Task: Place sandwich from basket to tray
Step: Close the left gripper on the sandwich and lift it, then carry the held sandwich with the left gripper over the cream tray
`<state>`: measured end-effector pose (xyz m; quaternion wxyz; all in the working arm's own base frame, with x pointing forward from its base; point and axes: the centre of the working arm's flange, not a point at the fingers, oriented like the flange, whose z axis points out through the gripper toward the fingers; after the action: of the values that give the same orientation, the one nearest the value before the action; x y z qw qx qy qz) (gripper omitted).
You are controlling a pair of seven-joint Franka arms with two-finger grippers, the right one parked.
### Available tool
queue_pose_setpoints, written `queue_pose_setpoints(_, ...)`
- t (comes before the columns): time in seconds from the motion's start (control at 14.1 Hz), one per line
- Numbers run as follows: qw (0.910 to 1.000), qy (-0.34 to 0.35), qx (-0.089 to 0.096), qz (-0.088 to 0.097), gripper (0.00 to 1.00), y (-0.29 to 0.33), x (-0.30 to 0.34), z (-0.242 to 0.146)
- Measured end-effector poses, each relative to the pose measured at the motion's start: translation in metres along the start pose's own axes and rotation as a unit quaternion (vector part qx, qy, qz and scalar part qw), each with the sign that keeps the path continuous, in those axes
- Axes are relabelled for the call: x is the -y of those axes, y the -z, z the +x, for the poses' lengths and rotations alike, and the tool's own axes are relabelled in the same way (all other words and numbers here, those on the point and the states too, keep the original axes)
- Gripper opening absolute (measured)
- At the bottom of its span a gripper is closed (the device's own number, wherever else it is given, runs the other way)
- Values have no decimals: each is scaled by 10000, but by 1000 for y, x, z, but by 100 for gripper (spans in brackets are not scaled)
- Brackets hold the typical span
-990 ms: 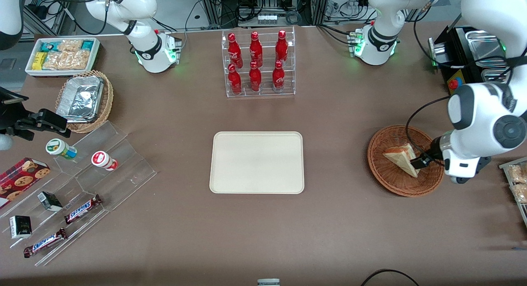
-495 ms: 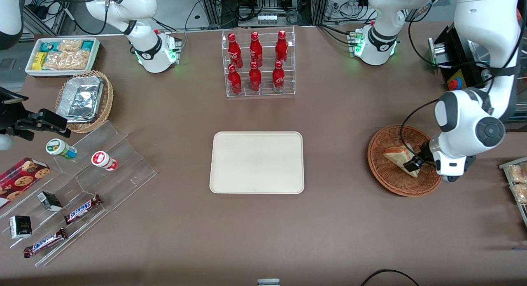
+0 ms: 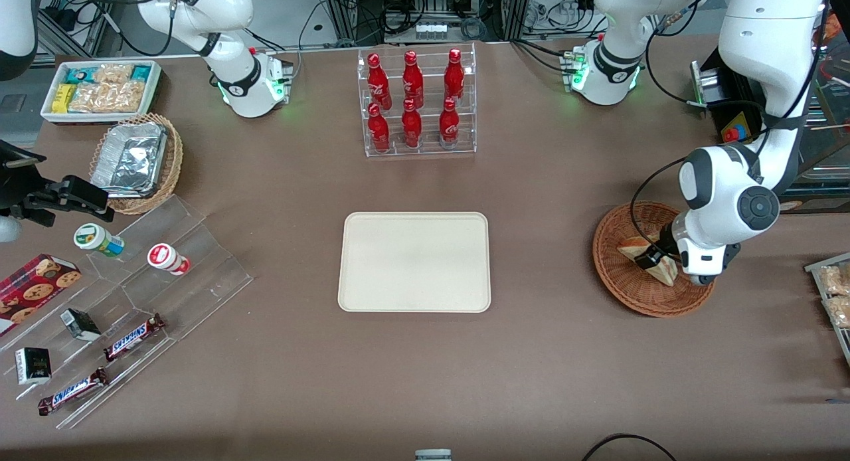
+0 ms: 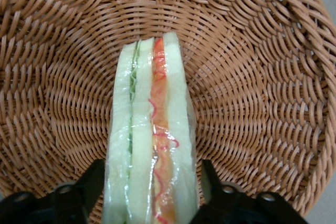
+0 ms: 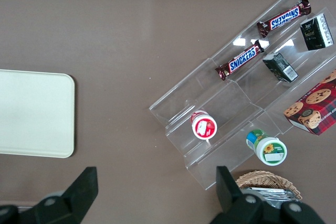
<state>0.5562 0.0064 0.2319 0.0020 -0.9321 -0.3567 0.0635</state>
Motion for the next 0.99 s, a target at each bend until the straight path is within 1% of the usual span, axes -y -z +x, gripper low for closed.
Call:
queue_pose_setpoints(0.07,10000,-4,8,7,65,0,0,0)
queue_pose_setpoints(0.14,10000,-5,33,26,65,1,0,0)
queue_pose_setpoints(0.21,9999,-12,90,70,60,4,-1,0)
queue_pose_setpoints(0.28,9998,-22,173,133,48,11,-3,1)
queue_pose_setpoints(0.42,9991,-75,336,247,32,42,-13,6)
queue_pose_setpoints(0.49,9988,-138,384,272,32,63,-22,7)
queue_pose_setpoints(0.57,9986,-251,382,260,29,87,-36,5)
queue_pose_setpoints(0.71,9978,-604,226,154,29,121,-74,-16)
queue_pose_setpoints(0.85,9942,-1058,115,121,28,122,-117,-55)
queue_pose_setpoints(0.99,9900,-1404,88,140,26,103,-149,-89)
